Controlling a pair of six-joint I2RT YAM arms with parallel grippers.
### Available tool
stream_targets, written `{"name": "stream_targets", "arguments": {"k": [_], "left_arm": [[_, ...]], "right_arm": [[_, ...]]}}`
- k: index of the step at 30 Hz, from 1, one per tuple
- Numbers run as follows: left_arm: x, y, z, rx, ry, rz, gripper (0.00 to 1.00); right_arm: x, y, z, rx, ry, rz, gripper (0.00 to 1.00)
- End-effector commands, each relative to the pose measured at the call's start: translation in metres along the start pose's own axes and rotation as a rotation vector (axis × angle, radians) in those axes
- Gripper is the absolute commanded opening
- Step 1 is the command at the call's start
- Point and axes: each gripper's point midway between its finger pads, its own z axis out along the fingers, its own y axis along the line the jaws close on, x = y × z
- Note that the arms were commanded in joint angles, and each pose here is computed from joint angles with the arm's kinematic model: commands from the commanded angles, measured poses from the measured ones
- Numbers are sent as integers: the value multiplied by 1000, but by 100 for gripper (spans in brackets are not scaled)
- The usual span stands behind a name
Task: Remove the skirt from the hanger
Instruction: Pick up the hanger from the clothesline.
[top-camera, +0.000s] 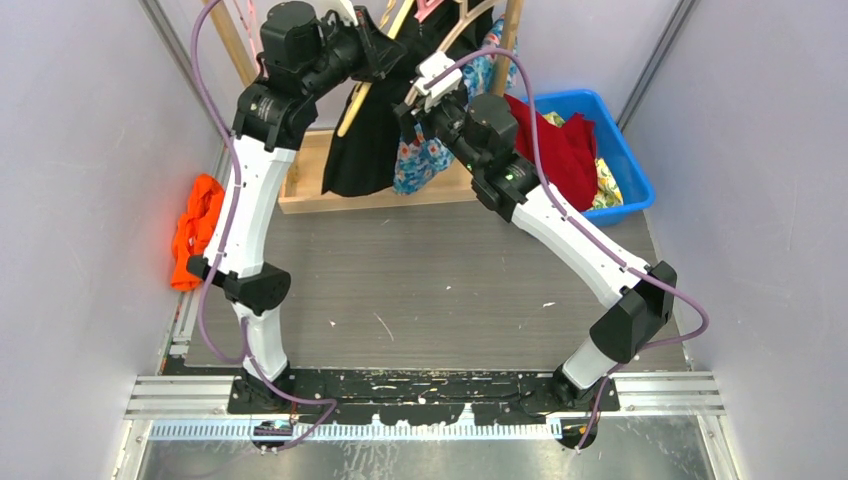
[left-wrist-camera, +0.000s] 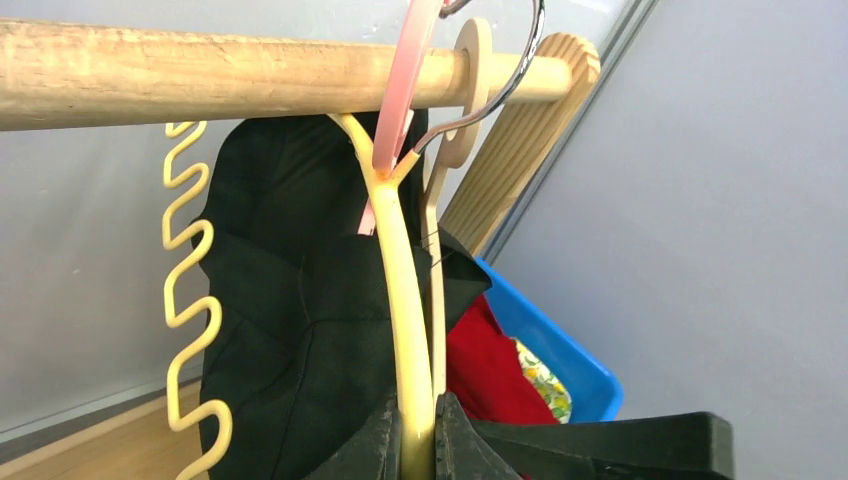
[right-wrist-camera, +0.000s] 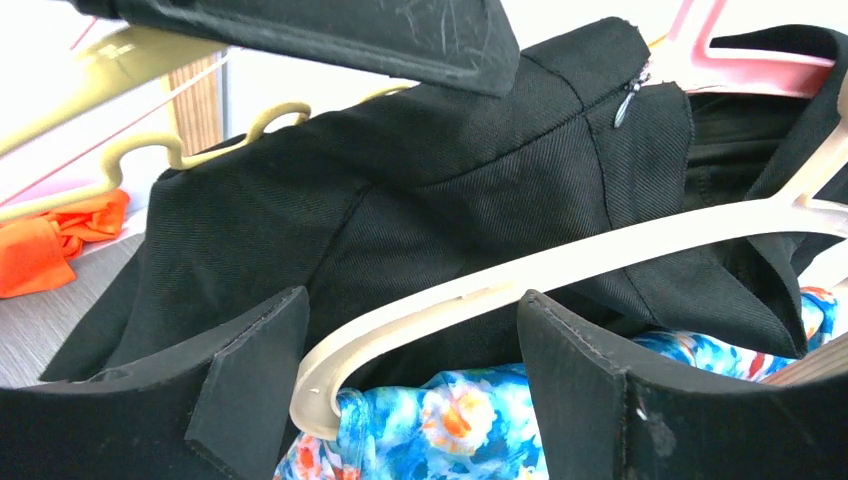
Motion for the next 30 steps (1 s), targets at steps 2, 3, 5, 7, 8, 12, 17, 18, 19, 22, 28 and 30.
{"name": "stream_targets", "arguments": {"k": [2,3,5,7,8,12,17,18,19,22,28,30], "left_arm": [[-110,-48,-60,146,-336,57,0],[-104,-43,-55,136,-322,54,0],[-91,-34,-43,119,-287,47,0],[-82,-29,-34,109,-269,44,0],[-81,-29,-32,113,-269,47,0],[-95,-38,-36,152,-312,47,0],[-51,5,-3,42,-198,-11,0],[-36,15,5,26,-157,-26,0],[-25,20,10,22,-127,-36,0],[-14,15,18,78,-90,-54,0],[3,56,23,-39,-32,-128,0],[4,61,22,-44,-29,-120,0]], "right_arm": [[-30,-12,-14,33,-66,-17,81],[-30,-12,-14,33,-66,-18,81],[-28,-12,-15,35,-61,-23,81],[-25,-13,-17,38,-53,-32,81],[-23,-13,-18,39,-48,-38,81],[-22,-15,-19,45,-41,-52,81],[-24,-15,-18,46,-48,-53,81],[-25,-16,-19,47,-50,-53,81],[-24,-16,-19,49,-47,-55,81],[-21,-17,-21,54,-35,-65,81],[-23,-20,-22,62,-35,-75,81],[-22,-20,-21,63,-31,-80,81]]}}
